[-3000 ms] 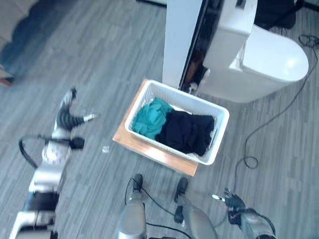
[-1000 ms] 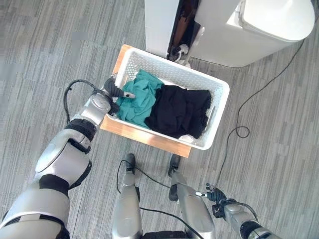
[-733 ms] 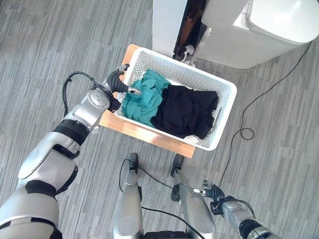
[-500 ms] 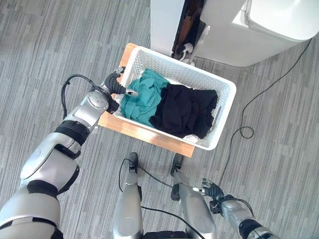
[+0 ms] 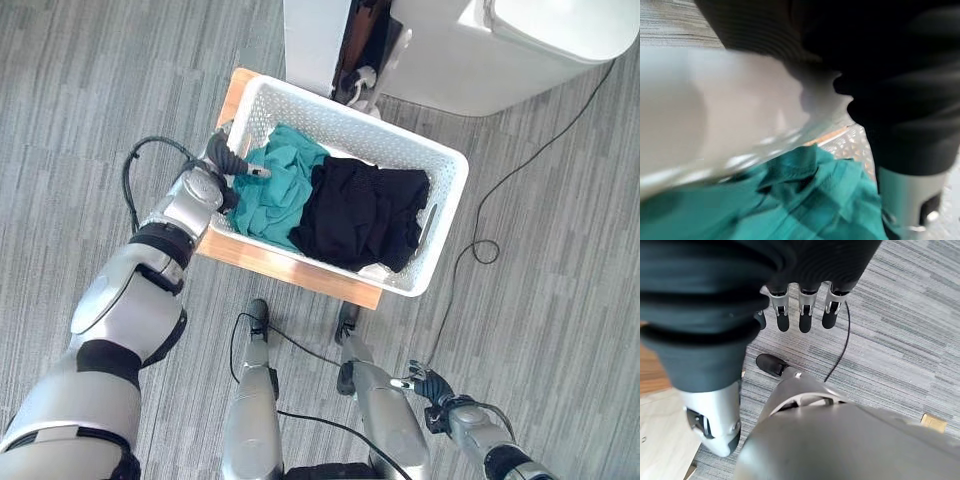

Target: Grab the laundry basket,head to the washer,open it,put in the laundry and shut it.

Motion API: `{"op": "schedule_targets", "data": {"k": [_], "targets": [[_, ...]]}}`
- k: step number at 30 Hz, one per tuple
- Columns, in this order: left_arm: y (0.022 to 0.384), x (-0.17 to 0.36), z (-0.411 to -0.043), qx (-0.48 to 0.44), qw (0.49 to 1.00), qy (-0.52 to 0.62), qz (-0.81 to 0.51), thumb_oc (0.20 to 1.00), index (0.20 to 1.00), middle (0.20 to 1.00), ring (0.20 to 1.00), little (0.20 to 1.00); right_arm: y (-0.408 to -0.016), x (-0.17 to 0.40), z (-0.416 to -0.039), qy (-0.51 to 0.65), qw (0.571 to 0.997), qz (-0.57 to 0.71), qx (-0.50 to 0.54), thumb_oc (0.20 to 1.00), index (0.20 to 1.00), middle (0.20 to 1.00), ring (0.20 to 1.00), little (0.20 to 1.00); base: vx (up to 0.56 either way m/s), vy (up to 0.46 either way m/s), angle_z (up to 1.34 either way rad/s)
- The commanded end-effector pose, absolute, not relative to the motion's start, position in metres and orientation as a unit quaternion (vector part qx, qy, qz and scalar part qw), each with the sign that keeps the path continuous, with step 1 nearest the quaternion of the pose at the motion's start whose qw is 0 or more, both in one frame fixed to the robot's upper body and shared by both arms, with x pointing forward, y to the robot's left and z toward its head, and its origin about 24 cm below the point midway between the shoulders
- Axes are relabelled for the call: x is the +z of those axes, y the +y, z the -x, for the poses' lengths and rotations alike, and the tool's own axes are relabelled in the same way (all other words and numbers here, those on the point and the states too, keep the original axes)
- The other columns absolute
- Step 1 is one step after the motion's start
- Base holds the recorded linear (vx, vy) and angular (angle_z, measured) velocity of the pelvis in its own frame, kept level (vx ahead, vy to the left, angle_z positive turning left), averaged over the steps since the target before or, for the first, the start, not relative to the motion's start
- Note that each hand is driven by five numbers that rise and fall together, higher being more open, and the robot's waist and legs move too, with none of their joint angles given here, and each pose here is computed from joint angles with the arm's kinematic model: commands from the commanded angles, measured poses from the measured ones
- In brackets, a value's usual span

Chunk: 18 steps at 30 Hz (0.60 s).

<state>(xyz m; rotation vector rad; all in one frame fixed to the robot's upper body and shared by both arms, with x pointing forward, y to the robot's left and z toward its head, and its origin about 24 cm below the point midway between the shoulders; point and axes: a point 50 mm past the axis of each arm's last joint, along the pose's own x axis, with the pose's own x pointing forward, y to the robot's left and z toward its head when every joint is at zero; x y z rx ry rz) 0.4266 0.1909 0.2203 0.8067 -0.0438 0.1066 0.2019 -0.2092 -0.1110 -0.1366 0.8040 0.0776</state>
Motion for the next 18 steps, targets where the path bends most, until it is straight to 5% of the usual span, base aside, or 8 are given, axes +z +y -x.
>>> {"op": "schedule_targets", "data": {"k": [1, 9, 12, 18], "targets": [[0.198, 0.263, -0.429, 0.106, 0.92, -0.069, -0.37, 1.0, 1.0, 1.0, 1.0, 1.0, -0.227, -0.112, -0.186, 0.396, 0.915, 0.071, 0.026, 1.0, 1.0, 1.0, 1.0, 1.0, 0.0, 0.0, 0.0], [0.216, 0.257, -0.426, 0.133, 0.915, -0.047, -0.377, 1.0, 1.0, 1.0, 1.0, 1.0, -0.24, -0.087, -0.203, 0.327, 0.944, 0.047, -0.018, 1.0, 1.0, 1.0, 1.0, 1.0, 0.01, 0.005, -0.09], [0.215, 0.254, -0.427, 0.136, 0.924, -0.041, -0.354, 1.0, 1.0, 1.0, 1.0, 1.0, -0.258, -0.02, -0.246, 0.165, 0.982, 0.046, -0.081, 1.0, 1.0, 1.0, 1.0, 1.0, 0.01, 0.013, -0.04], [0.173, 0.233, -0.43, 0.096, 0.94, -0.054, -0.322, 1.0, 1.0, 1.0, 1.0, 1.0, -0.269, 0.076, -0.282, -0.041, 0.981, 0.098, -0.165, 1.0, 1.0, 1.0, 1.0, 1.0, 0.0, 0.012, -0.08]]}}
